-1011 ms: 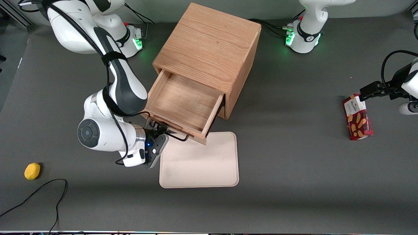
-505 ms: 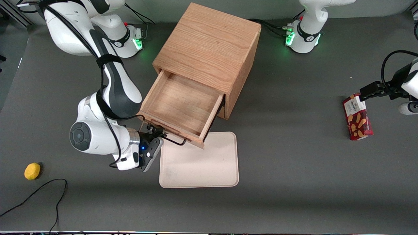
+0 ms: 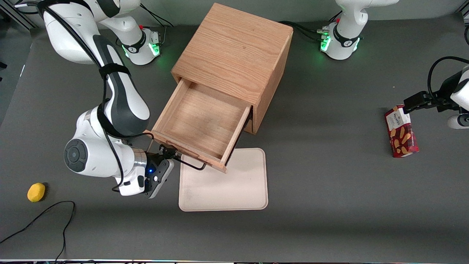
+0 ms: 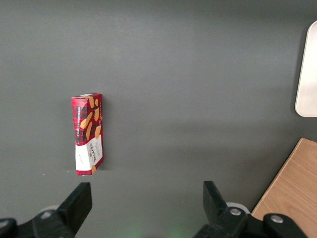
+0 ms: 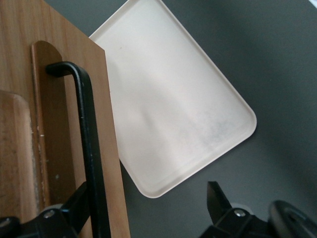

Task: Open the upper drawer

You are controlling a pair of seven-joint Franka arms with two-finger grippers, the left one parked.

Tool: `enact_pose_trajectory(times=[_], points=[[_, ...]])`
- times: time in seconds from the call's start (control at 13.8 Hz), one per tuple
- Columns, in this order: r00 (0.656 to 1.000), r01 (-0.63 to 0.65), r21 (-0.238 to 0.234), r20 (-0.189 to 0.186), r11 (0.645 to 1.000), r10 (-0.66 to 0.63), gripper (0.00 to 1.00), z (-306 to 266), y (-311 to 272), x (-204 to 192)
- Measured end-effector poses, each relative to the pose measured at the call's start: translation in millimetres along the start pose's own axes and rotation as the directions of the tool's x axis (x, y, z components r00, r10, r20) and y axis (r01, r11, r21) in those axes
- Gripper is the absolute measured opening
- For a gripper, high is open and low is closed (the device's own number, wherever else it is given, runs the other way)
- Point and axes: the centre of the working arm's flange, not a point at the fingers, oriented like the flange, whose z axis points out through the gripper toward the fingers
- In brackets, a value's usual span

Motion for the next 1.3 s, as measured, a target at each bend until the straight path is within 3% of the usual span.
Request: enact_pose_trajectory(times=[0.58, 1.3], points=[[0.998, -0.01, -0.055, -0.061, 0.998, 0.007, 1.0, -5.6, 11.8, 3.3], [0.997, -0.009, -0.068, -0.081, 0.998, 0.004, 1.0, -1.2, 13.2, 6.9]])
